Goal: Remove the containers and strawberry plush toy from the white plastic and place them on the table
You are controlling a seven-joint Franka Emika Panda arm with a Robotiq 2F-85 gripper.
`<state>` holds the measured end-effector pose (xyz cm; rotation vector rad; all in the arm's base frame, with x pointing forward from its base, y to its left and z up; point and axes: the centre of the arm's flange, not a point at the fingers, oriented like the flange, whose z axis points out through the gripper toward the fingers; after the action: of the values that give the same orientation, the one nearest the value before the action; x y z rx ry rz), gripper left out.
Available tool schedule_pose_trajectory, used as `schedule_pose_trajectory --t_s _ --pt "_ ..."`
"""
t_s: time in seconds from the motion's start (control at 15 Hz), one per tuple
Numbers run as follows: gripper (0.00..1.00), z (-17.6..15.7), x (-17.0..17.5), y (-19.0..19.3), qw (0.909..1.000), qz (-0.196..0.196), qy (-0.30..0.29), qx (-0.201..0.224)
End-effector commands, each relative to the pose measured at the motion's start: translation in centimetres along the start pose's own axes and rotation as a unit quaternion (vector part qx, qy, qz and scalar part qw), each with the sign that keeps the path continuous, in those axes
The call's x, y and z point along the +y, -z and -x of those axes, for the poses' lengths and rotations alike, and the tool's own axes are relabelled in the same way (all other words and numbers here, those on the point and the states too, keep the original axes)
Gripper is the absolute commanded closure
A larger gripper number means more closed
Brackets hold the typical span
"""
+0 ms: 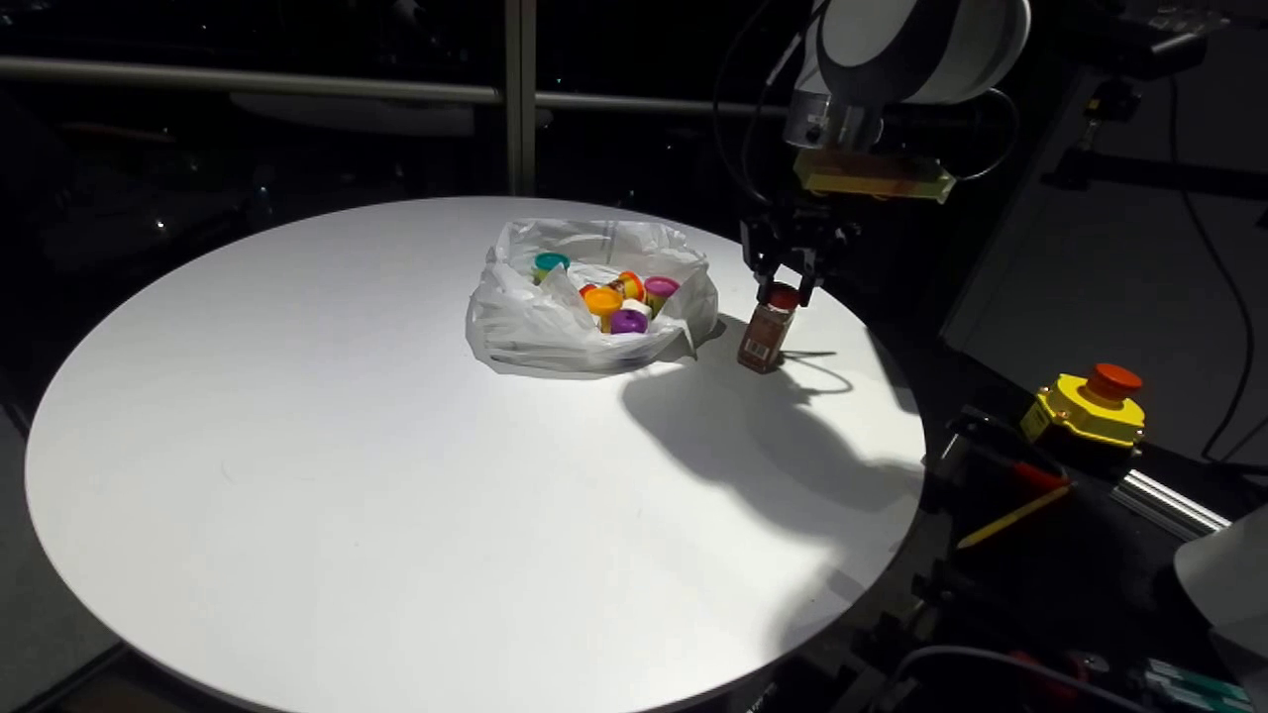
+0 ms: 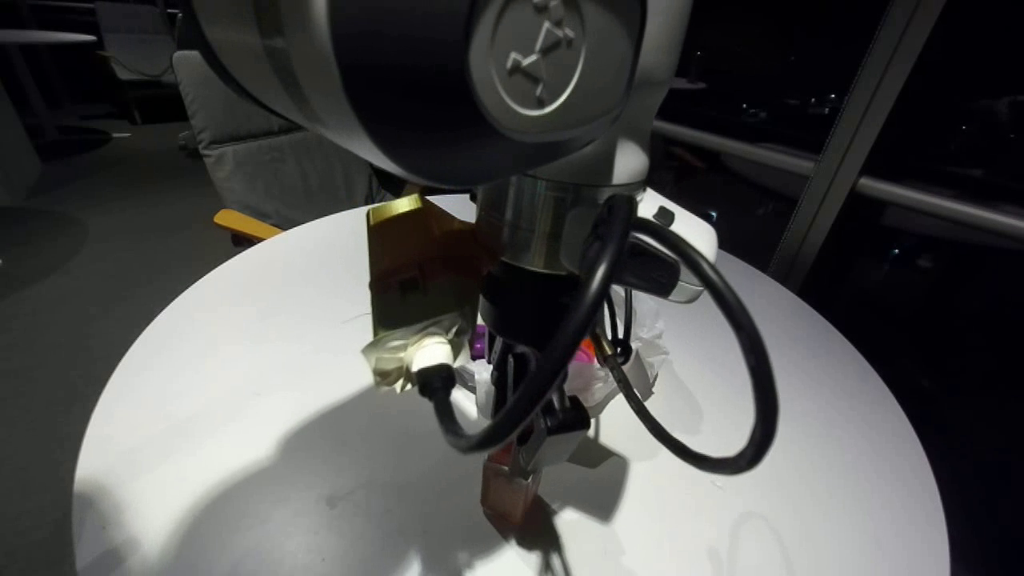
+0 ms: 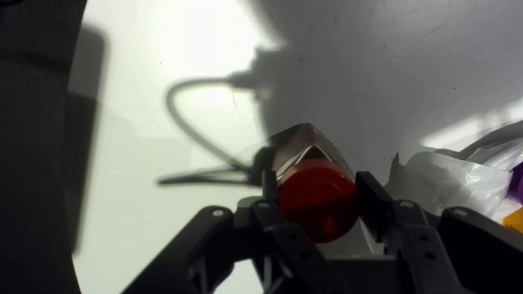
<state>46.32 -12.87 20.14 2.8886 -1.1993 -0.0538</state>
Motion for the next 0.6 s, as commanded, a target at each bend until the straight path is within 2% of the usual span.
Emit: schedule_pose_trajectory --t_s 0.0,0.2,0.33,0.53 --pt "0.18 -1.1 -0.4 1.4 0.9999 0.01 0.007 0.003" --pt "0.0 -1.0 0.1 4.7 0.9991 0.024 0.006 0.035" --pt "0.0 -1.3 -0.8 7.6 0.9967 0.029 0.022 0.073" --pt "0.0 -3.3 -4.5 12.1 0.9897 0.025 0.073 0.12"
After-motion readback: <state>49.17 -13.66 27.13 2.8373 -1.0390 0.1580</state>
